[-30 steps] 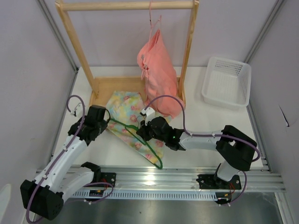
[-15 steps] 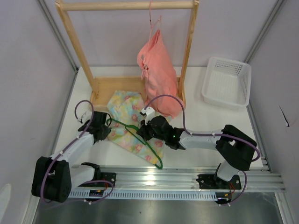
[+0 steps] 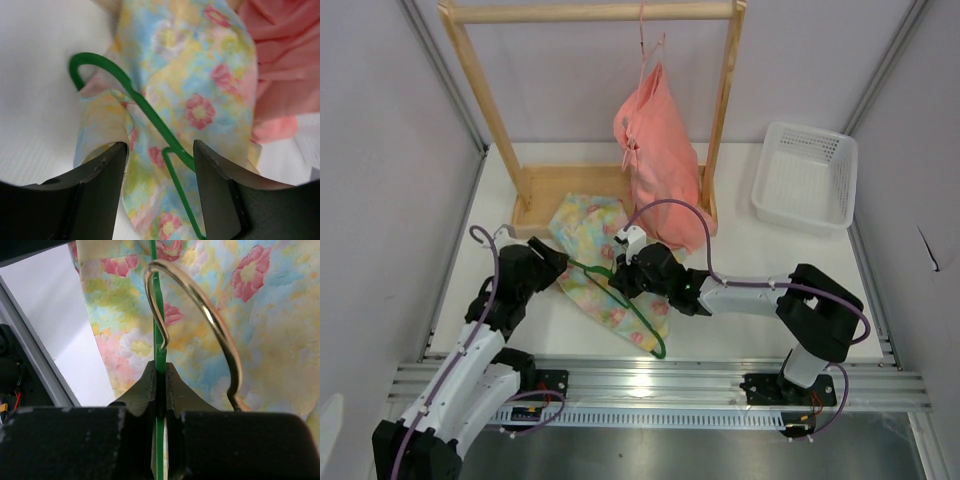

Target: Place the skirt on the hanger

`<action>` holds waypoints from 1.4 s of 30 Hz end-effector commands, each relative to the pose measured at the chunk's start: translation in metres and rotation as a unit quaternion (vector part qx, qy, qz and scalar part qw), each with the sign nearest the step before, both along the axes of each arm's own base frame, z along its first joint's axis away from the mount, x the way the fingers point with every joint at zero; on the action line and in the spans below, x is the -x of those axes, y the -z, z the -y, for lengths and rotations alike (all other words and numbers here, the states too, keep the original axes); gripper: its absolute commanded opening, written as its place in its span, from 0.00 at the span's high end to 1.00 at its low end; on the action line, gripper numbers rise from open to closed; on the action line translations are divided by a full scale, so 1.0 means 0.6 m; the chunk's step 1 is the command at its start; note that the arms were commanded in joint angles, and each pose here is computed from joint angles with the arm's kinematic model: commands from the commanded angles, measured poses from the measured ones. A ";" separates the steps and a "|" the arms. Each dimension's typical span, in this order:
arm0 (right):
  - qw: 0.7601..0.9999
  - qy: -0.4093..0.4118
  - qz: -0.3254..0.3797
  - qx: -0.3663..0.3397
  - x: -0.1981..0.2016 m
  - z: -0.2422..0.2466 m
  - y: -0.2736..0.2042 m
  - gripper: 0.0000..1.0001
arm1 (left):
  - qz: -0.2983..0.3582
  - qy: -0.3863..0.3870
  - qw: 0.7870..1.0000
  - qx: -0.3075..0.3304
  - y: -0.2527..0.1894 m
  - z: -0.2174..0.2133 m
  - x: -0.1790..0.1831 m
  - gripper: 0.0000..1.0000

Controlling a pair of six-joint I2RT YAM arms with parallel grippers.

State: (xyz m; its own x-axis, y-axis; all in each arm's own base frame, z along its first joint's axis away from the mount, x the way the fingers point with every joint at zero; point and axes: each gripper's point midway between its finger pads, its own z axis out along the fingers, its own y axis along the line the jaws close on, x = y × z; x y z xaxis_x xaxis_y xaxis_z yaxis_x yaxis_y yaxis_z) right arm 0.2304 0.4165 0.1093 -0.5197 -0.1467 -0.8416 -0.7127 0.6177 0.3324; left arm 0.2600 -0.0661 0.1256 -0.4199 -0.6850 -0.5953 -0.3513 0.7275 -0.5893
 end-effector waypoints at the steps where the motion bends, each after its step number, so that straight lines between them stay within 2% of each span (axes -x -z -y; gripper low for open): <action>1: 0.997 -0.006 -0.022 0.076 0.005 0.033 0.061 1.00 | 0.021 0.093 0.995 -0.011 -0.010 0.045 0.022 0.39; 4: 0.997 -0.002 -0.024 0.076 0.000 0.035 0.061 1.00 | 0.030 0.109 0.993 -0.034 -0.014 0.051 0.040 0.38; 7: 0.997 -0.001 -0.025 0.074 0.000 0.034 0.061 1.00 | 0.062 0.138 0.988 -0.027 -0.024 0.067 0.051 0.31; 10: 0.997 -0.010 -0.034 0.068 0.005 0.030 0.060 1.00 | 0.069 0.148 0.986 -0.038 -0.027 0.067 0.058 0.29; 11: 0.997 -0.008 -0.034 0.068 0.003 0.029 0.060 1.00 | 0.074 0.152 0.985 -0.038 -0.031 0.069 0.059 0.19; 12: 0.997 -0.008 -0.034 0.067 0.002 0.030 0.059 1.00 | 0.081 0.158 0.983 -0.038 -0.037 0.073 0.062 0.18; 16: 0.997 -0.008 -0.037 0.067 0.002 0.030 0.060 1.00 | 0.108 0.197 0.974 -0.038 -0.056 0.094 0.066 0.23; 20: 0.997 -0.009 -0.043 0.061 0.000 0.030 0.058 1.00 | 0.096 0.264 0.959 -0.047 -0.036 0.147 0.081 0.27; 23: 0.997 -0.011 -0.044 0.060 -0.001 0.028 0.057 1.00 | 0.099 0.317 0.942 -0.057 -0.023 0.195 0.095 0.28; 26: 0.997 -0.010 -0.046 0.059 -0.003 0.028 0.057 1.00 | 0.096 0.389 0.913 -0.072 -0.008 0.254 0.126 0.29; 30: 0.997 -0.010 -0.047 0.055 -0.004 0.026 0.052 1.00 | 0.094 0.436 0.890 -0.098 0.014 0.296 0.153 0.30; 34: 0.997 -0.009 -0.047 0.055 -0.006 0.026 0.050 1.00 | 0.095 0.458 0.875 -0.126 0.035 0.324 0.177 0.31; 35: 0.997 -0.009 -0.047 0.055 -0.006 0.026 0.049 1.00 | 0.101 0.448 0.877 -0.138 0.033 0.326 0.174 0.31; 42: 0.997 -0.010 -0.054 0.057 -0.003 0.025 0.057 1.00 | 0.090 0.492 0.840 -0.211 0.063 0.367 0.223 0.32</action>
